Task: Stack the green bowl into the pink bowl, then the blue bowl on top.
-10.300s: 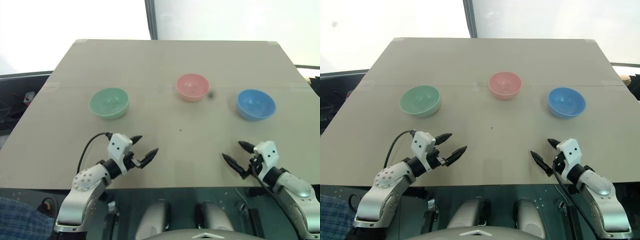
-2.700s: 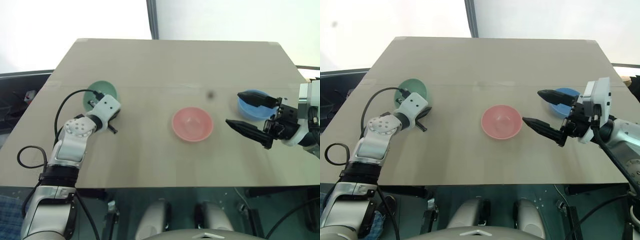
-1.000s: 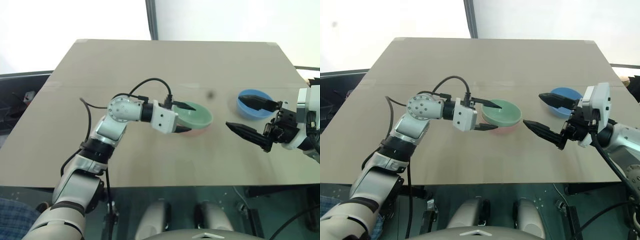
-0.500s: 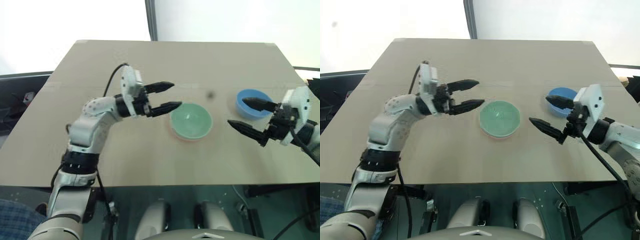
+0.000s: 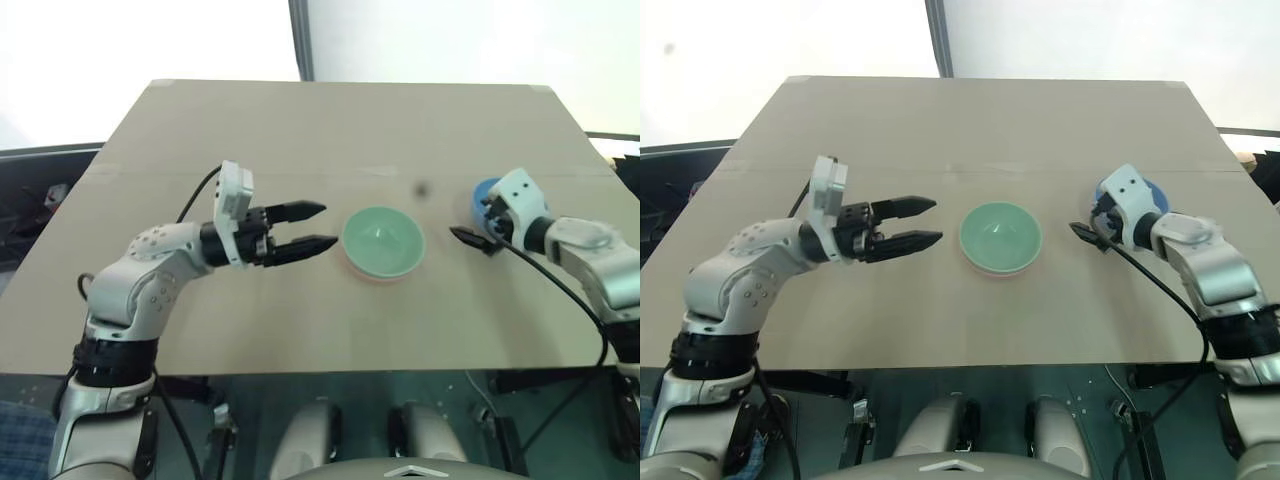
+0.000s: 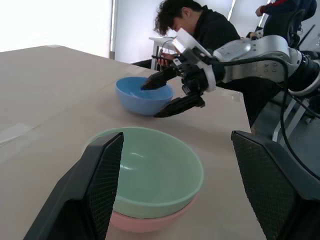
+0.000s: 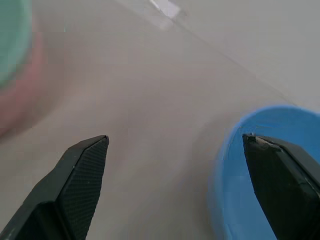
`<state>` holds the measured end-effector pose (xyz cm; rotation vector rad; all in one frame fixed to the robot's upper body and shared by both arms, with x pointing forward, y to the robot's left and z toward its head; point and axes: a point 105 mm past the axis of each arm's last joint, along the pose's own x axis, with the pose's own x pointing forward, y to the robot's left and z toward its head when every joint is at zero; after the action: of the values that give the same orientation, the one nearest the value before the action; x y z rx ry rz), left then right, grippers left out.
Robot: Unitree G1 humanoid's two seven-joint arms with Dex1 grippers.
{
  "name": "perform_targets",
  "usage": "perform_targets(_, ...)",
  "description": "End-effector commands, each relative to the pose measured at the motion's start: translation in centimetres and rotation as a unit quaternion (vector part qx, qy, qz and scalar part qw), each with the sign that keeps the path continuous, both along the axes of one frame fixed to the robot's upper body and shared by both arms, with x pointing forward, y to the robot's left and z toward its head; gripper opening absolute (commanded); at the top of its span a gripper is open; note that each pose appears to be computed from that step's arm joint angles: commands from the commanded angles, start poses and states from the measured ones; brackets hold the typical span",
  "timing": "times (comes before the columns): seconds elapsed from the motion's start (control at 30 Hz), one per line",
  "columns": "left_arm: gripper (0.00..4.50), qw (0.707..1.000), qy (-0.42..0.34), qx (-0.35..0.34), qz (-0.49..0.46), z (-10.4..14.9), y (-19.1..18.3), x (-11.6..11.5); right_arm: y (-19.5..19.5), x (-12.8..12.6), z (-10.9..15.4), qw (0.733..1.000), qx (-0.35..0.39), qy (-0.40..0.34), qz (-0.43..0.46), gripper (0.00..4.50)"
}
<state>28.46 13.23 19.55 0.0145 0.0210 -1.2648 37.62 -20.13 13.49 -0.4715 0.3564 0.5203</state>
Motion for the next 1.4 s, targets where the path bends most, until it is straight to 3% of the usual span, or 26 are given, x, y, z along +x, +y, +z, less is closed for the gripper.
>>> perform_targets(0.03,3.65,0.999,-0.026,0.02,0.002,0.6,0.7,-0.9,-1.9,1.5,-0.3,0.999,-0.033,0.009,-0.038,4.5)
perform_targets(0.13,3.65,0.999,-0.026,0.026,0.01,0.4,1.2,-1.2,-3.0,2.1,-1.3,0.997,-0.05,0.034,-0.053,4.5)
perform_targets(0.23,3.71,0.999,-0.028,0.023,0.016,0.5,1.4,-1.4,-3.2,2.3,-1.4,0.997,-0.058,0.036,-0.046,3.69)
perform_targets(0.27,3.71,0.999,-0.03,0.022,0.018,0.6,1.5,-1.5,-3.1,2.4,-1.4,0.997,-0.056,0.036,-0.044,3.61)
perform_targets(0.3,3.71,0.999,-0.031,0.02,0.019,0.6,1.6,-1.5,-3.0,2.5,-1.4,0.997,-0.056,0.036,-0.043,2.94)
perform_targets(0.43,3.71,0.999,-0.031,0.007,0.019,0.8,1.6,-1.7,-2.8,2.5,-1.7,0.997,-0.054,0.039,-0.036,1.29)
perform_targets(0.53,3.71,0.999,-0.037,-0.005,0.015,1.3,1.5,-1.7,-2.6,2.4,-1.9,0.997,-0.054,0.04,-0.032,0.14)
perform_targets(0.57,3.71,0.999,-0.042,-0.006,0.013,1.4,1.5,-1.7,-2.6,2.3,-1.9,0.997,-0.053,0.041,-0.032,0.02)
perform_targets(0.83,3.71,0.998,-0.055,-0.024,0.01,1.6,1.2,-1.7,-1.2,1.3,-1.0,0.998,-0.045,0.034,0.006,0.02)
perform_targets(1.07,3.71,0.997,-0.061,-0.032,0.017,1.6,1.5,-1.8,6.5,-2.8,6.8,0.982,0.026,-0.035,0.185,0.02)
perform_targets(1.23,3.71,0.997,-0.065,-0.036,0.017,1.6,1.4,-1.6,10.9,-7.0,9.9,0.947,-0.034,-0.056,0.315,0.02)
perform_targets(1.4,3.71,0.997,-0.064,-0.041,0.01,1.4,1.2,-1.6,13.6,-9.3,9.0,0.915,-0.101,-0.057,0.386,0.02)
